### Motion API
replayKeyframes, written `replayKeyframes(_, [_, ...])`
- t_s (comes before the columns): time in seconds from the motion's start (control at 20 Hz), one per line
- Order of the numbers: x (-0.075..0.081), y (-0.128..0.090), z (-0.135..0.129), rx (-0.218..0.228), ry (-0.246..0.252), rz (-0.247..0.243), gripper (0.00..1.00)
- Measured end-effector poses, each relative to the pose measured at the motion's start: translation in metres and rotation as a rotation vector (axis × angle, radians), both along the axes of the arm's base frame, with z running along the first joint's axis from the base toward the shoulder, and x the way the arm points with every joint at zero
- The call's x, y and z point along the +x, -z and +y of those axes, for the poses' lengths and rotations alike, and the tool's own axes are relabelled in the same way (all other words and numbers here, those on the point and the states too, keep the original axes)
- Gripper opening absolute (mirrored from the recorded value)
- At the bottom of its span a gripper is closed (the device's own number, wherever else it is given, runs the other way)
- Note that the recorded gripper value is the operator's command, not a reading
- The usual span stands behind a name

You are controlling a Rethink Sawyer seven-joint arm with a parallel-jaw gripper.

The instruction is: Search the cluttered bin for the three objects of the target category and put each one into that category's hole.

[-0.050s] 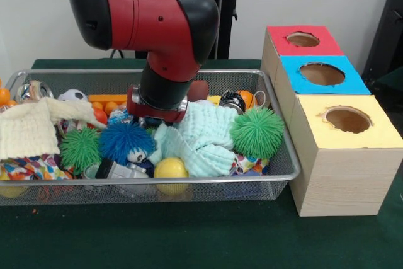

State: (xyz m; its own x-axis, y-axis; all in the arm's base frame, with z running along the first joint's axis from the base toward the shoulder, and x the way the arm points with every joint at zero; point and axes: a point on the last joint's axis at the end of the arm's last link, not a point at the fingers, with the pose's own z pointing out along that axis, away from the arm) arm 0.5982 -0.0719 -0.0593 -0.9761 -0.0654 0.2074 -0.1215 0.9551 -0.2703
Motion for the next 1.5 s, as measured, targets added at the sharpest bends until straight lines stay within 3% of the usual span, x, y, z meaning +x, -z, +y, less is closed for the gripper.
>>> replayKeyframes(0.35, [0.002,-0.002,-0.002,-0.01,0.002,0.004,1.0])
replayKeyframes(0.9, [-0.007,-0.011,-0.007,-0.04,0.045,0.1,1.0])
replayKeyframes(1.5, [-0.012,-0.018,-0.023,-0.049,0.092,0.14,1.0])
